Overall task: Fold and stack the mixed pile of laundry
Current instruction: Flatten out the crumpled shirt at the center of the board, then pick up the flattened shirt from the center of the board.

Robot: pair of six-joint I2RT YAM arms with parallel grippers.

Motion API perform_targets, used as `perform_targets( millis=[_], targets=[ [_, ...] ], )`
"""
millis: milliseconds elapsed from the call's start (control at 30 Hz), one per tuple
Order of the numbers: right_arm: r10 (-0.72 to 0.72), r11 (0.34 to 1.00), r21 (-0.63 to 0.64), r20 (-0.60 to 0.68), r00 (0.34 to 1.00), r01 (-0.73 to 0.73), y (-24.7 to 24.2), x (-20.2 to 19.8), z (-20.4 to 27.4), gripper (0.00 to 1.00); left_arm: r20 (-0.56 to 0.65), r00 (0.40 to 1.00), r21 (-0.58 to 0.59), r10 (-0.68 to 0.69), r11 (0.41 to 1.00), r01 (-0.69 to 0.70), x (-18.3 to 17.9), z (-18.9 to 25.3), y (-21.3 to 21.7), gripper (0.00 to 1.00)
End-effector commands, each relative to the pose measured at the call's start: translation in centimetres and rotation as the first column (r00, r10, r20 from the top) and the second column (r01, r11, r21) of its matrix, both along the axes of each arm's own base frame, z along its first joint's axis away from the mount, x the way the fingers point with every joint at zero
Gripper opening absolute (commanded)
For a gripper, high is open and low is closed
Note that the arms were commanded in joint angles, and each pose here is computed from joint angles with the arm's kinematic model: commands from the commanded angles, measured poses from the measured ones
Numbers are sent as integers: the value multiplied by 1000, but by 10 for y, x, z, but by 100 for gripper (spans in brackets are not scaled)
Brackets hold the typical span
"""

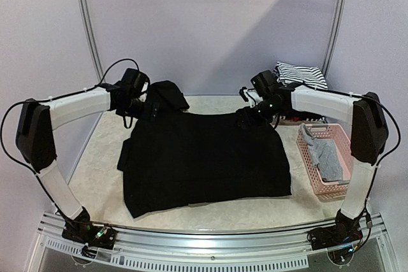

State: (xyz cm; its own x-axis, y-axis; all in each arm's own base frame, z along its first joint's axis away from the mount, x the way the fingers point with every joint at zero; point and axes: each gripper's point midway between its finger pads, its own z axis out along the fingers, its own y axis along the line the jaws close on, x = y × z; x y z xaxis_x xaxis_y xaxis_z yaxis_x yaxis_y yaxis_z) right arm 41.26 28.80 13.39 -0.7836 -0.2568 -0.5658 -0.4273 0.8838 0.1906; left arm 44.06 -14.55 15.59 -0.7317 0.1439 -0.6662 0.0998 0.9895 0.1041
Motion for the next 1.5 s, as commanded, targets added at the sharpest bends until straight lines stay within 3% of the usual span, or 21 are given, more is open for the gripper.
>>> perform_targets(
  millis=[0, 200, 367, 533, 767, 967, 1233, 1333, 1467],
  targets=[
    [146, 989, -34, 116, 982, -143, 26, -37, 13, 84, -27, 997, 24, -69, 997, 69, -60, -1, -23, 95],
    [153, 987, -77, 120, 981, -144, 23, -76, -4, 84, -117, 955, 28, -273, 960, 278, -150, -20, -69, 91],
    [173, 985, -13, 155, 973, -173, 26, -115, 0, 85, -175, 935, 68, -309, 943, 325, -200, -40, -74, 91],
    [249, 964, 36, 225, 942, -264, 37, -155, 7, 86, -249, 903, 98, -349, 919, 382, -238, -58, -83, 90],
    [246, 955, 104, 256, 935, -279, 35, -177, 5, 87, -373, 872, 147, -317, 908, 393, -270, -96, -79, 87],
    [262, 946, 116, 273, 925, -302, 37, -186, 9, 88, -411, 862, 174, -296, 903, 393, -279, -117, -73, 84],
    [184, 974, 81, 267, 946, -212, 24, -177, -4, 88, -418, 857, 177, -301, 898, 402, -281, -123, -71, 83],
    [70, 995, 53, 291, 954, -90, 9, -162, -1, 91, -345, 891, 186, -295, 909, 373, -266, -105, -71, 83],
    [-3, 996, 89, 292, 957, -24, 6, -145, 10, 95, -219, 931, 87, -293, 944, 318, -234, -74, -80, 83]
  ],
)
